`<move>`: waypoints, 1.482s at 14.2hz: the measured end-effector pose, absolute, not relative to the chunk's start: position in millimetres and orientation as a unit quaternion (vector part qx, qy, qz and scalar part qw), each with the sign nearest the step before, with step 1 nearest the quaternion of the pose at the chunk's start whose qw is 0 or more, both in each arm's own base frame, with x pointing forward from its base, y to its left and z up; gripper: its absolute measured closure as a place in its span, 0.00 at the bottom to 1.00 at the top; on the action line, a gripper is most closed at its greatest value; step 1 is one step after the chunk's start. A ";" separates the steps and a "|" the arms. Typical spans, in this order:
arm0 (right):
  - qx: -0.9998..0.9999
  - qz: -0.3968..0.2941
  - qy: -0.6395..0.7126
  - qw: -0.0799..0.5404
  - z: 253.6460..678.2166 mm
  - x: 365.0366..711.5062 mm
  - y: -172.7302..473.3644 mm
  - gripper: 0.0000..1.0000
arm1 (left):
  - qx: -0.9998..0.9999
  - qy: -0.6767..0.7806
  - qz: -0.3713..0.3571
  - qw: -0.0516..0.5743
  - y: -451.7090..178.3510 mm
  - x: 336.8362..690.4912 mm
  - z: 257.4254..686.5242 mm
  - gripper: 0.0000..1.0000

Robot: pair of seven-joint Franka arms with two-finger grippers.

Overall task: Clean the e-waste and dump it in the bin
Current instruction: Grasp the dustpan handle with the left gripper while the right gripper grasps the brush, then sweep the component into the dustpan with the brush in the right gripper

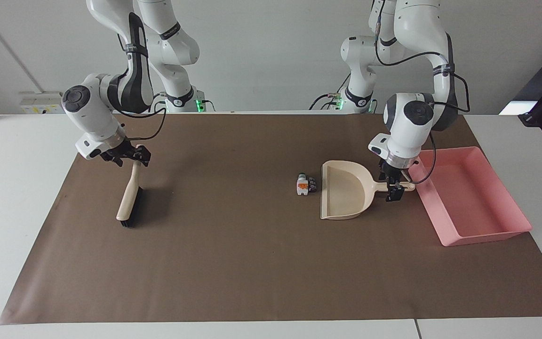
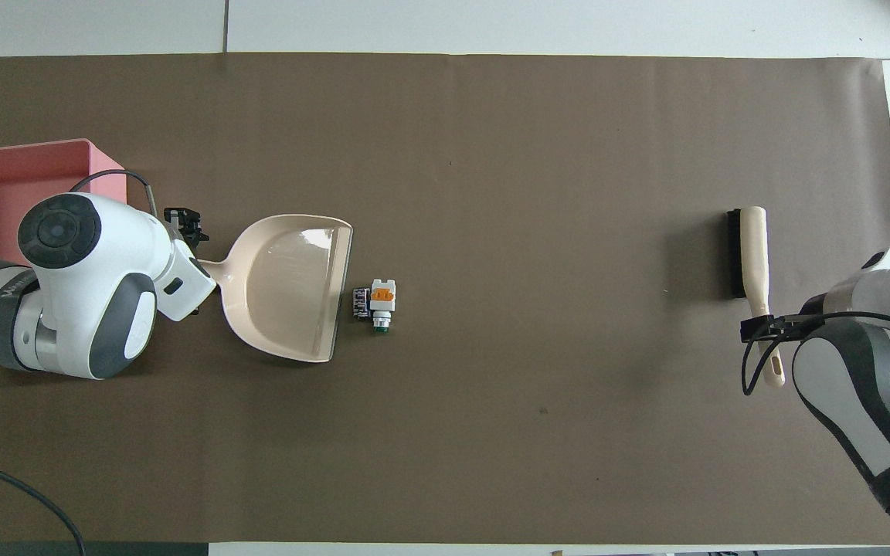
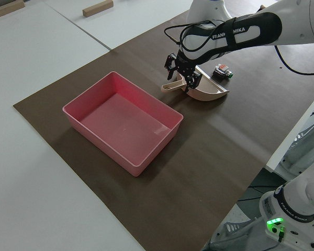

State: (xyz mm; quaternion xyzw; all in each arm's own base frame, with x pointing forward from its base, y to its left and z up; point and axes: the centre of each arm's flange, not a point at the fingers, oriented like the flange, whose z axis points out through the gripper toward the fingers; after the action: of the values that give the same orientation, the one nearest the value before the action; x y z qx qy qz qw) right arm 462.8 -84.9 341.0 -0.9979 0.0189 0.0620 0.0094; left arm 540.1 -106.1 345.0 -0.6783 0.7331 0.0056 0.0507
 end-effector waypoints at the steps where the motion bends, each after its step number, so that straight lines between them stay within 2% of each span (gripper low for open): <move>1: -0.998 0.062 0.019 0.009 340.0 462.3 -84.7 0.06 | -0.678 0.733 0.006 0.050 -106.0 539.6 344.2 0.15; 3: -0.998 0.062 0.018 0.010 337.4 460.8 -83.9 0.09 | -0.678 0.733 0.007 0.050 -106.0 539.2 343.6 0.45; 5: -0.998 0.061 0.018 0.010 333.9 459.0 -83.3 0.13 | -0.678 0.733 0.006 0.051 -105.9 539.7 344.2 0.67; 6: -0.998 0.061 0.016 0.010 333.1 458.7 -82.2 0.13 | -0.678 0.733 0.005 0.052 -105.9 540.4 345.5 0.67; 7: -0.998 0.061 0.014 0.010 333.0 459.0 -79.8 0.21 | -0.678 0.733 0.004 0.053 -105.9 541.4 347.0 0.67; 10: -0.998 0.061 0.010 0.009 333.3 459.9 -76.0 0.62 | -0.680 0.732 0.008 0.052 -103.8 542.5 350.9 0.67; 11: -0.998 0.060 0.009 0.009 334.1 460.6 -75.8 0.71 | -0.681 0.731 0.011 0.051 -102.5 542.2 352.7 0.67; 12: -0.998 0.059 0.009 0.009 335.1 461.4 -75.6 0.74 | -0.681 0.730 0.014 0.050 -101.4 541.6 354.8 0.67; 18: -0.999 0.051 -0.001 0.008 350.5 472.9 -67.3 0.74 | -0.679 0.726 0.066 0.089 -114.9 529.5 361.6 0.67; 21: -0.998 0.062 -0.018 0.005 378.6 488.9 -30.5 0.74 | -0.676 0.728 0.069 0.094 -133.1 521.6 361.4 0.67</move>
State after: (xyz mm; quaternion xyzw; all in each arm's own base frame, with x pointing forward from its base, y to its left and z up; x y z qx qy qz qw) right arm 488.9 -30.5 378.6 -0.9979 -0.0178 0.0624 0.0049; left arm 521.6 -133.1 361.4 -0.6757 0.7280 0.0686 0.0941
